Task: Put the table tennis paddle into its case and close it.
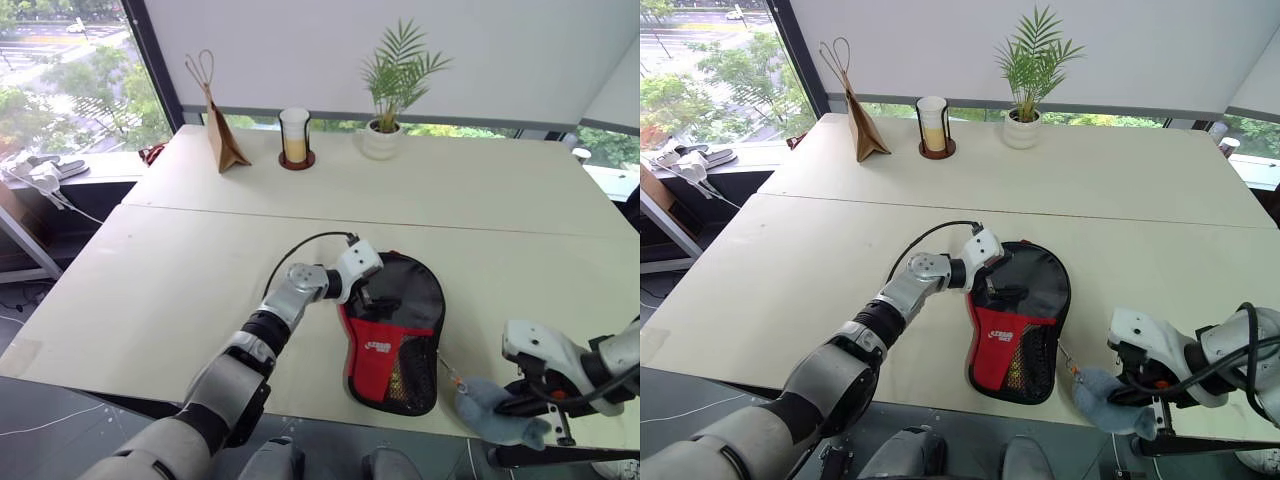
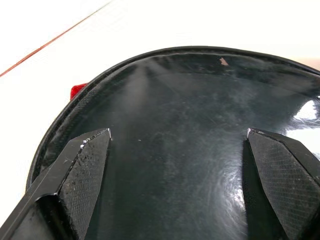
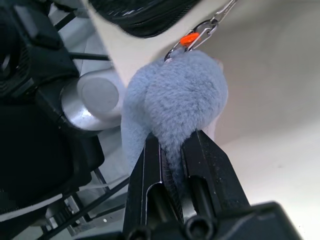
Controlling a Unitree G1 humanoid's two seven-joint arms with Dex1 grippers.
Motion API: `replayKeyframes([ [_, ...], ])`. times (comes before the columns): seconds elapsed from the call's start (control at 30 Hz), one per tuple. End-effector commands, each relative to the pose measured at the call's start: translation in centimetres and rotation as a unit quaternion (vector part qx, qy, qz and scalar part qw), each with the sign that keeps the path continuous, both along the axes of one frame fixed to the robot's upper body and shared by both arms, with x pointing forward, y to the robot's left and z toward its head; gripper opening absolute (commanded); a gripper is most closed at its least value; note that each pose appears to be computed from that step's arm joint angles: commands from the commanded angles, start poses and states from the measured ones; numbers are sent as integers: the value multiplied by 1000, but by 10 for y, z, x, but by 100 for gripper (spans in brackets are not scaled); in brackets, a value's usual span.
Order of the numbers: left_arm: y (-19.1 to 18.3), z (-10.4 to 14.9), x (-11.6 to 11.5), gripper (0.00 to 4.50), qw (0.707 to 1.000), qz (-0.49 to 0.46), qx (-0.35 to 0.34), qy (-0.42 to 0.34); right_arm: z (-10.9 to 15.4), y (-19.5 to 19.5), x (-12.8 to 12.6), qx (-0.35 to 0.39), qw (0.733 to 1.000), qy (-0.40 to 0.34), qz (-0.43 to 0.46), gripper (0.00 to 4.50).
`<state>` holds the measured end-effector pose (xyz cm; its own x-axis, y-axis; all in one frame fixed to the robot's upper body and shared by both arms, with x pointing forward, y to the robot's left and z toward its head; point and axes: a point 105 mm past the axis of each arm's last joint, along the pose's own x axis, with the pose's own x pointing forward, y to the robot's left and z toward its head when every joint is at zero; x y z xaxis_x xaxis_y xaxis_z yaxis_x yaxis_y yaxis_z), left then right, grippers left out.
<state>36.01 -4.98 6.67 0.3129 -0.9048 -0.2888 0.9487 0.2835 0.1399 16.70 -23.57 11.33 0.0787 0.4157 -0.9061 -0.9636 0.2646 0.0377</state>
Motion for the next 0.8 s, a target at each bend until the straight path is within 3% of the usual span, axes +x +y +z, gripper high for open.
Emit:
replayKeyframes([
  [0.03,36,-65,-8,450,991,45,106,68,4,5,-12,-8,999,12,47,2],
  [0.63,36,-64,-6,450,991,51,105,69,-3,-13,-32,-60,992,22,112,2],
  [0.8,36,-62,-5,450,991,52,103,68,2,-8,-17,-35,996,-20,82,2],
])
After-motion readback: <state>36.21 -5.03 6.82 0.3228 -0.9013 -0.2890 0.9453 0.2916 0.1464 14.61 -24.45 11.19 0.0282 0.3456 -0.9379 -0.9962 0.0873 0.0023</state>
